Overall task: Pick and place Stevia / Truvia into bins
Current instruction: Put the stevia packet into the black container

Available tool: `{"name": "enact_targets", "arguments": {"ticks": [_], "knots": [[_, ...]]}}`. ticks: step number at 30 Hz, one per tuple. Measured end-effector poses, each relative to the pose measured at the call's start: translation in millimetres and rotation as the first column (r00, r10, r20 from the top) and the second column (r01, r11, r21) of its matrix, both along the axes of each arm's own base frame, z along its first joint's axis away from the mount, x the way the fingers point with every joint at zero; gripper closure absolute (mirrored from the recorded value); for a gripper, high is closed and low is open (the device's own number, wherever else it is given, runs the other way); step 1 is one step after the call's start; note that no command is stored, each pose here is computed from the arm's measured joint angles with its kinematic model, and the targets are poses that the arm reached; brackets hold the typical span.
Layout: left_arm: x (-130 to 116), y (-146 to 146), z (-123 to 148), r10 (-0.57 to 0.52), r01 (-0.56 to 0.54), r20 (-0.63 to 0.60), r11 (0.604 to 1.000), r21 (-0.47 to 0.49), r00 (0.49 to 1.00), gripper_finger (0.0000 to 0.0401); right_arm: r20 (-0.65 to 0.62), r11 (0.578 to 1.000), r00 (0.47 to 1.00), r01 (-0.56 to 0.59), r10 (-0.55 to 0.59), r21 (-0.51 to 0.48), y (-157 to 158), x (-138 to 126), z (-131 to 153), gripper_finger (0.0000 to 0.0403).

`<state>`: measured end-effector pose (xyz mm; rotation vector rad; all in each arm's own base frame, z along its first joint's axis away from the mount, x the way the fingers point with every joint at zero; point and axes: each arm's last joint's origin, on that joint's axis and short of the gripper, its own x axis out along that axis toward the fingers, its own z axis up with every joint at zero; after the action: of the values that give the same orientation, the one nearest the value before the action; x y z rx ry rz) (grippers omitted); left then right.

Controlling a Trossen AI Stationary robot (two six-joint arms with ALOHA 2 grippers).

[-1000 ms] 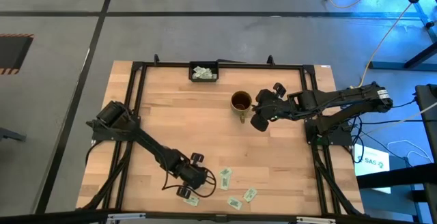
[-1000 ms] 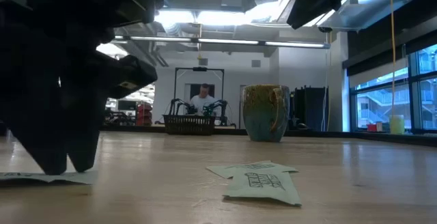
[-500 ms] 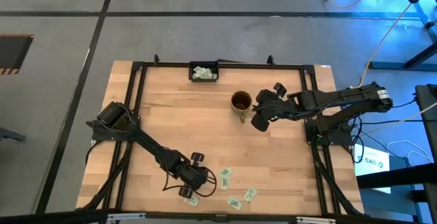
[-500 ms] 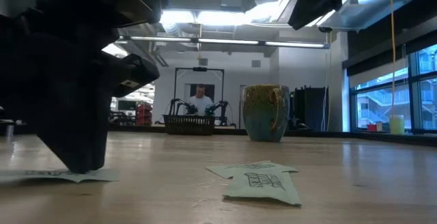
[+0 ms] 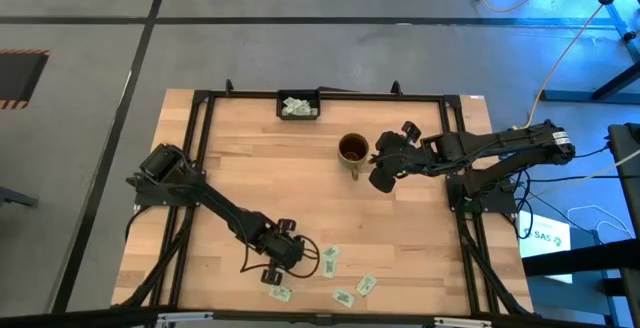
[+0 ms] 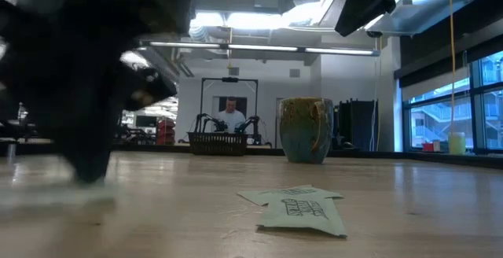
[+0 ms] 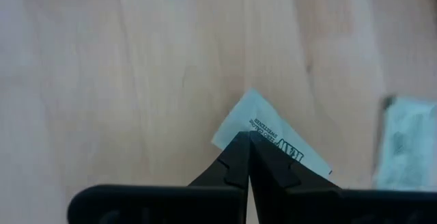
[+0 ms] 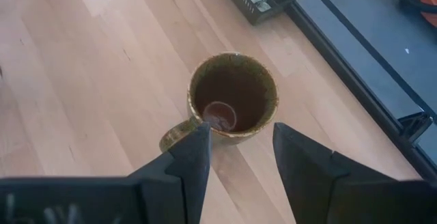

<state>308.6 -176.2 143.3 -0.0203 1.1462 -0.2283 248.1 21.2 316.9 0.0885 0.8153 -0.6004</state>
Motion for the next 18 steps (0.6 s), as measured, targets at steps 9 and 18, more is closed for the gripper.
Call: {"name": "enact_targets", "arguments": {"ticks": [9, 18], "knots": [[3.5, 30.9, 56.2, 0.116, -0.104, 0.139, 0.991, -0.090, 0.984, 0.0399, 0.000, 1.000, 1.000, -0.001, 0.001, 0.000, 0.0, 0.0, 0.0, 0.0240], [-14.4, 133.8, 121.3, 0.526, -0.534, 0.263, 0.844, -0.045, 0.809, 0.0398, 0.002, 1.000, 1.000, 0.000, 0.000, 0.000, 0.0, 0.1, 0.1, 0.0240]]}}
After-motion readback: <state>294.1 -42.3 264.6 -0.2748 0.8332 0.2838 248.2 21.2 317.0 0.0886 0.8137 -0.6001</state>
